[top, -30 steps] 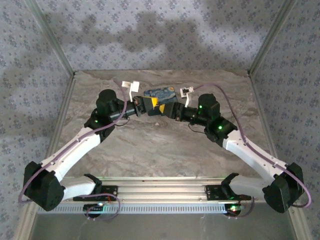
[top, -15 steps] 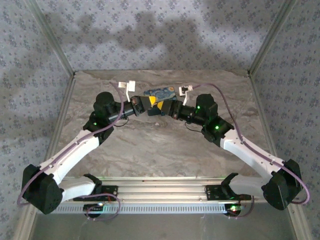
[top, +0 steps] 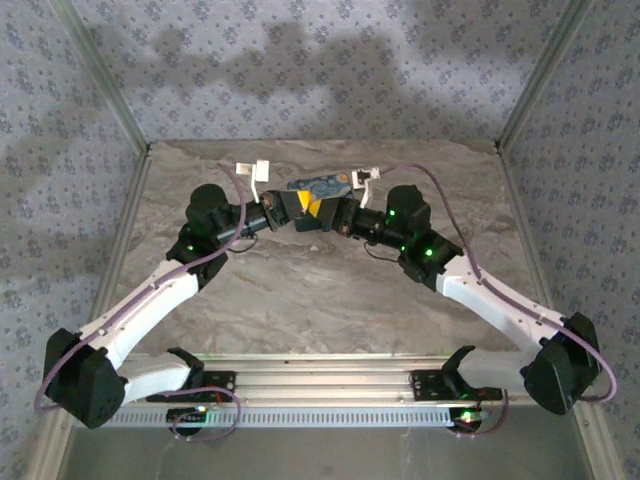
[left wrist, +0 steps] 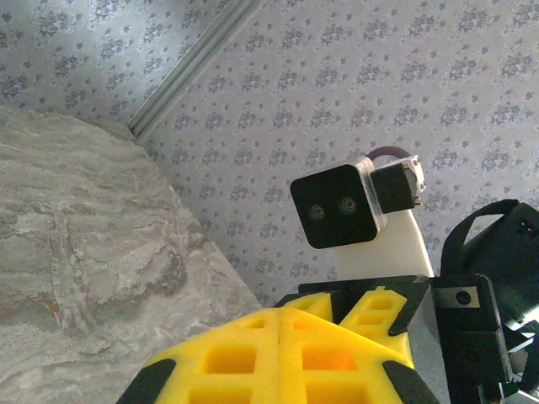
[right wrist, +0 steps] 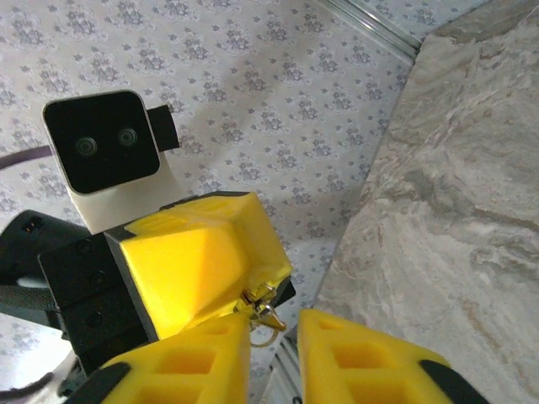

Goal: Unlock a padlock with a key

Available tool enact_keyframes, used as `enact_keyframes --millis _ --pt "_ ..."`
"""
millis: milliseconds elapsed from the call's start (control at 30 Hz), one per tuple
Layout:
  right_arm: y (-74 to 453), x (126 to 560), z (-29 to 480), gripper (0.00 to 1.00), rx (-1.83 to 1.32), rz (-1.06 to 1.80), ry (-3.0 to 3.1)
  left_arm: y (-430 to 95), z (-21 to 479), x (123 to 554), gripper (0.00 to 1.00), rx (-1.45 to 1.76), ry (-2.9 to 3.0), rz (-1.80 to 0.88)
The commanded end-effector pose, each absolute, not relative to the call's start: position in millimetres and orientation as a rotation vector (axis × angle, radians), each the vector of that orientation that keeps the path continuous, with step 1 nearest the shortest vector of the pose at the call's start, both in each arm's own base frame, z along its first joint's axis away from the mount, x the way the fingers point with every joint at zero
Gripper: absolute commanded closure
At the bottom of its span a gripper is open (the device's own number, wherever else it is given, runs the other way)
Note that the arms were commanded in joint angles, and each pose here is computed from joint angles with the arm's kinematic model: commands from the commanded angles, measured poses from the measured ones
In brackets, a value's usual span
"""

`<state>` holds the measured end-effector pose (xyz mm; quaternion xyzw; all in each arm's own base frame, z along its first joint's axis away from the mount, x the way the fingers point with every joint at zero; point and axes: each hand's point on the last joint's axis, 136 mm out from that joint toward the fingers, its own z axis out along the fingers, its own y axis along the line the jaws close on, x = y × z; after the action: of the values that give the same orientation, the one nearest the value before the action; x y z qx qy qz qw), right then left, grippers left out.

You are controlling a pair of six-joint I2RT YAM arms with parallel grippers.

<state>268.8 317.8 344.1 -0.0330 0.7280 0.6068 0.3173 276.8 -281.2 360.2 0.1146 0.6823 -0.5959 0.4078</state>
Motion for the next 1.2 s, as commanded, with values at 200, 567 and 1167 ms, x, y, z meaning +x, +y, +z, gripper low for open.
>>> enact_keyframes --millis 200,567,1167 --pt "321 266 366 1.00 -0.162 1.607 1.847 -279 367 268 1.00 0.308 1.680 -1.523" --pt "314 263 361 1.00 -0.196 1.556 1.839 -278 368 267 1.00 0.311 1.684 -1.517" --pt "309 260 354 1.00 -0.236 1.483 1.906 -281 361 269 1.00 0.338 1.736 -1.470"
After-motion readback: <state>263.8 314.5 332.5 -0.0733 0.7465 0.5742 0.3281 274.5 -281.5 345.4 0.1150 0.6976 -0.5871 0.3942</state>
